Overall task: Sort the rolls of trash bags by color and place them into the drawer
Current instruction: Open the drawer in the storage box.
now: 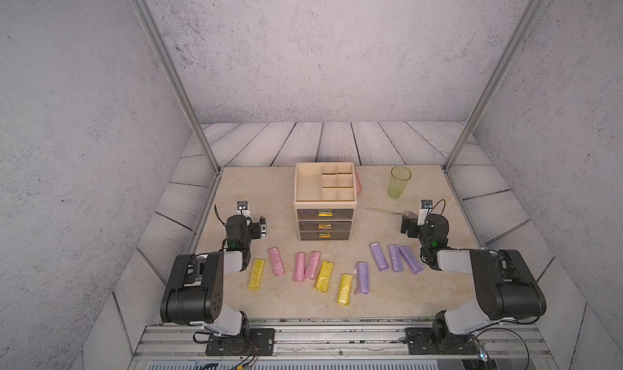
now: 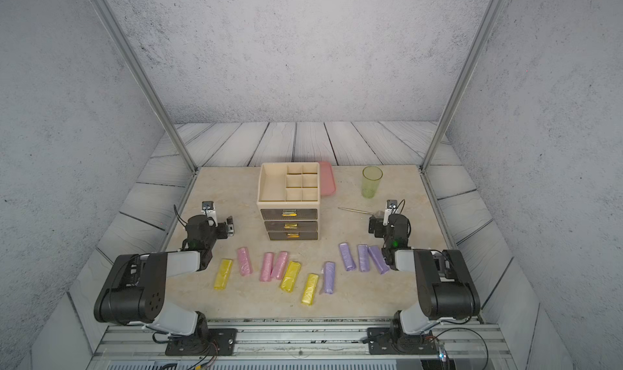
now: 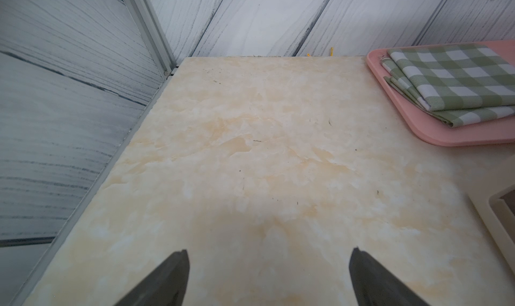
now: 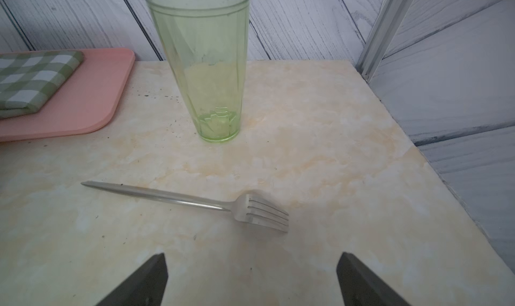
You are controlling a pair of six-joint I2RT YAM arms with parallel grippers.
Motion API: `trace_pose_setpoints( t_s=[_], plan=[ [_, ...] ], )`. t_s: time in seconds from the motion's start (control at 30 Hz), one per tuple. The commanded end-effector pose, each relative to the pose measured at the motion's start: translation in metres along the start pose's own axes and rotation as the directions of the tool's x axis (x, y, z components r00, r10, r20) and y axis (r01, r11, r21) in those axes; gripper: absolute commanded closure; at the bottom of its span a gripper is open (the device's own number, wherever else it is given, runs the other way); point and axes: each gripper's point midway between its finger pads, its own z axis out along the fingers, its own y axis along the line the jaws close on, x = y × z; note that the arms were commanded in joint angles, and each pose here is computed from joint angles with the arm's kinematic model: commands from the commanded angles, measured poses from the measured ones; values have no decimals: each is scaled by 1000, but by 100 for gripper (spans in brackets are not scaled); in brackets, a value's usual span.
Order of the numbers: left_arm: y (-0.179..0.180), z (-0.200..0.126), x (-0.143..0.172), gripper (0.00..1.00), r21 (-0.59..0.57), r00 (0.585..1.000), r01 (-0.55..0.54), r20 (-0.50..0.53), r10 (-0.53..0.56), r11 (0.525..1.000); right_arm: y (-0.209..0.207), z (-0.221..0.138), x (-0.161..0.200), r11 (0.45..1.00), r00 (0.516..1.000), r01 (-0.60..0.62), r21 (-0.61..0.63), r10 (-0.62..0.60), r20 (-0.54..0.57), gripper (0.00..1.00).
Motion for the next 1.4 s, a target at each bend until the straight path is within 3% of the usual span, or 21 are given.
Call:
trace_pose_setpoints(
  t_s=[0.0, 0.47, 0.53, 0.63, 0.7, 0.77, 0.83, 0.87, 0.97, 1.1, 1.2, 1.23, 1.27, 1.37],
  plan=[
    [3, 3, -10, 4, -2, 1000, 2, 24, -2, 1000, -3, 2, -2, 1000, 1000, 3, 12, -3, 4, 1],
    [5, 1, -14, 4, -16, 999, 16, 46, -15, 1000, -3, 2, -2, 1000, 1000, -1, 12, 1, 6, 1],
    [5, -3, -30, 4, -14, 998, 17, 66, -16, 1000, -16, -2, -12, 996, 999, -28, 85, 27, 19, 1],
    [20, -22, -53, 4, -94, 996, 88, -13, -89, 992, -43, -24, -32, 965, 993, -106, 238, 114, -20, 1],
    [38, -40, -73, 4, -194, 968, 247, 4, -251, 949, -65, -47, -39, 876, 943, -300, 377, 331, -19, 1],
    [35, -57, -84, 9, -176, 919, 391, 10, -395, 904, -40, -57, -47, 901, 914, -364, 238, 394, -93, 1],
    [13, -70, -99, 30, -38, 864, 503, -2, -504, 863, -9, -74, -52, 898, 883, -432, 76, 439, -168, 2],
    [-3, -79, -103, 39, 47, 838, 546, -35, -545, 836, 9, -84, -56, 891, 876, -453, -25, 439, -199, 8],
    [-39, -110, -101, 62, 202, 728, 686, -182, -661, 699, 45, -114, -61, 820, 843, -526, -226, 469, -262, 25],
    [-85, -146, -85, 77, 320, 567, 822, -382, -730, 471, 76, -150, -64, 738, 820, -568, -364, 469, -330, 41],
    [-119, -166, -76, 89, 343, 432, 894, -494, -754, 288, 86, -166, -63, 695, 804, -591, -410, 469, -365, 47],
    [-129, -171, -76, 89, 353, 406, 903, -506, -761, 246, 87, -169, -64, 686, 801, -597, -417, 472, -369, 48],
    [-141, -176, -73, 89, 351, 385, 910, -518, -764, 221, 88, -173, -66, 678, 800, -599, -426, 472, -371, 48],
    [-179, -191, -83, 86, 393, 414, 893, -528, -741, 219, 90, -181, -71, 662, 797, -603, -446, 477, -370, 49]
  ],
)
